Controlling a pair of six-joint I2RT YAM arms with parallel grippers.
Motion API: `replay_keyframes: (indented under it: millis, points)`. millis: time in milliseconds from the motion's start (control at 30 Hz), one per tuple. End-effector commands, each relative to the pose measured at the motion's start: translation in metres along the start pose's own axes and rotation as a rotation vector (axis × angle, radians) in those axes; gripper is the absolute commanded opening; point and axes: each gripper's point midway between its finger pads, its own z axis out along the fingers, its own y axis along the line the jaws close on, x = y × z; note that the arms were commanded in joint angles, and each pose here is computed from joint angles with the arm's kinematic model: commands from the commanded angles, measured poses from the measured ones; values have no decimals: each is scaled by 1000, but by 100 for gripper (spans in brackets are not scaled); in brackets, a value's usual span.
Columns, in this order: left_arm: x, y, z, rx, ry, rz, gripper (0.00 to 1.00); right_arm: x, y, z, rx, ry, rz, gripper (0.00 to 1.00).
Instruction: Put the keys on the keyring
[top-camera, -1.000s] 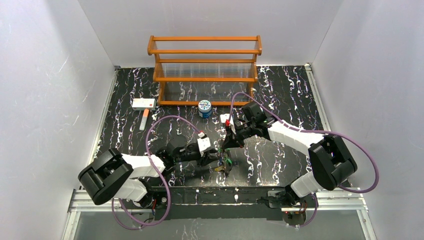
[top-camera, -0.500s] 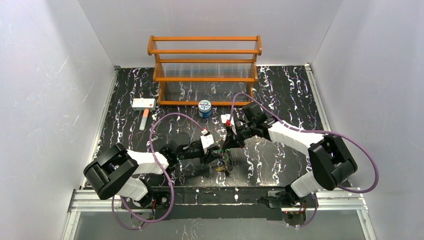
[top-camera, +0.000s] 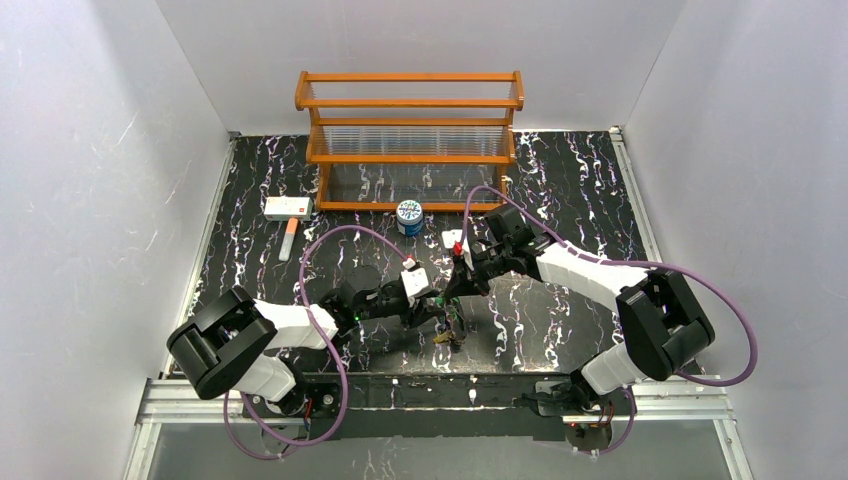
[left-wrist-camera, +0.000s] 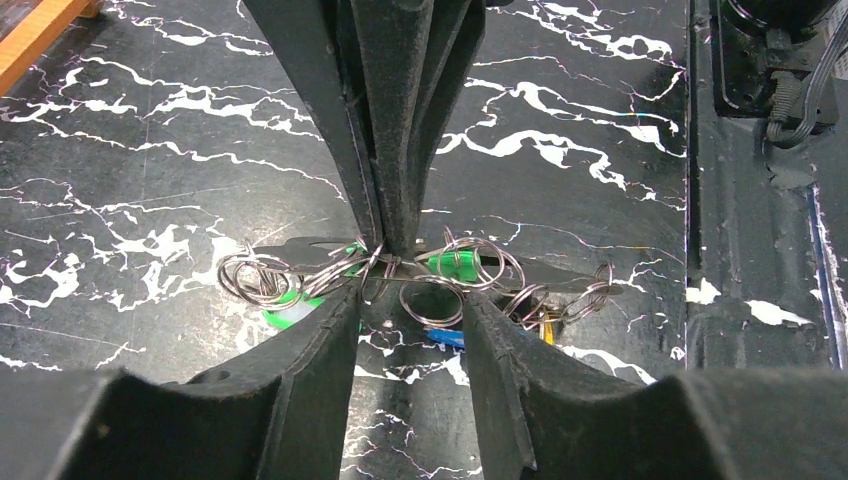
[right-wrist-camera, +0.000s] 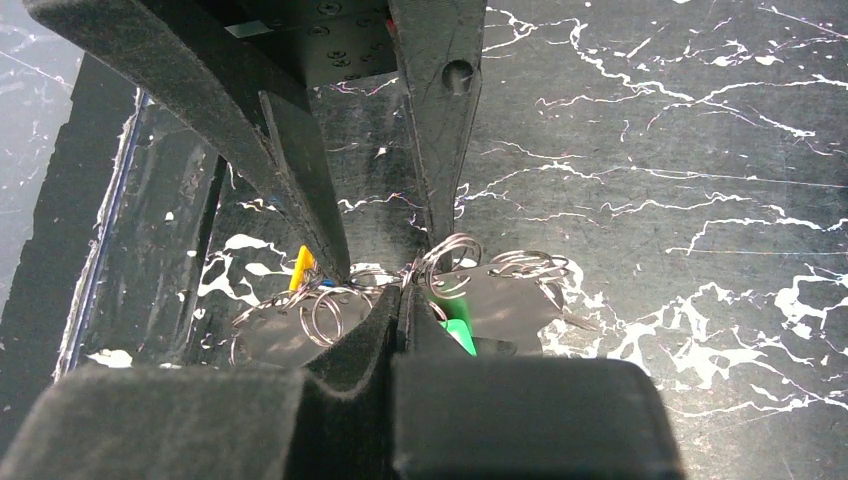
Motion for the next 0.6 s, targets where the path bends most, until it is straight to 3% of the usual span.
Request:
replay_keyframes:
  millis: [0,133,233,300,400,567]
  points:
    - [-34,18,2,-73,-88,60,41,-15,20,-2,-78,-53,-40,1]
    - [-35,18,3,-68,-92,60,33,-15,22,-2,-86,-58,-51,1]
    - [-37,18,2,-68,-97,68,19,-14,22,-2,-86,-55,-55,1]
    - [-38,19,2,-71,-100,71,15,-12,22,-2,-89,-51,-55,1]
    - [-40,20,1,-80,-104,74,15,-12,23,-2,-91,-50,-58,1]
    - [-42,21,0,-91,-110,75,30,-13,23,-2,-93,-52,-56,1]
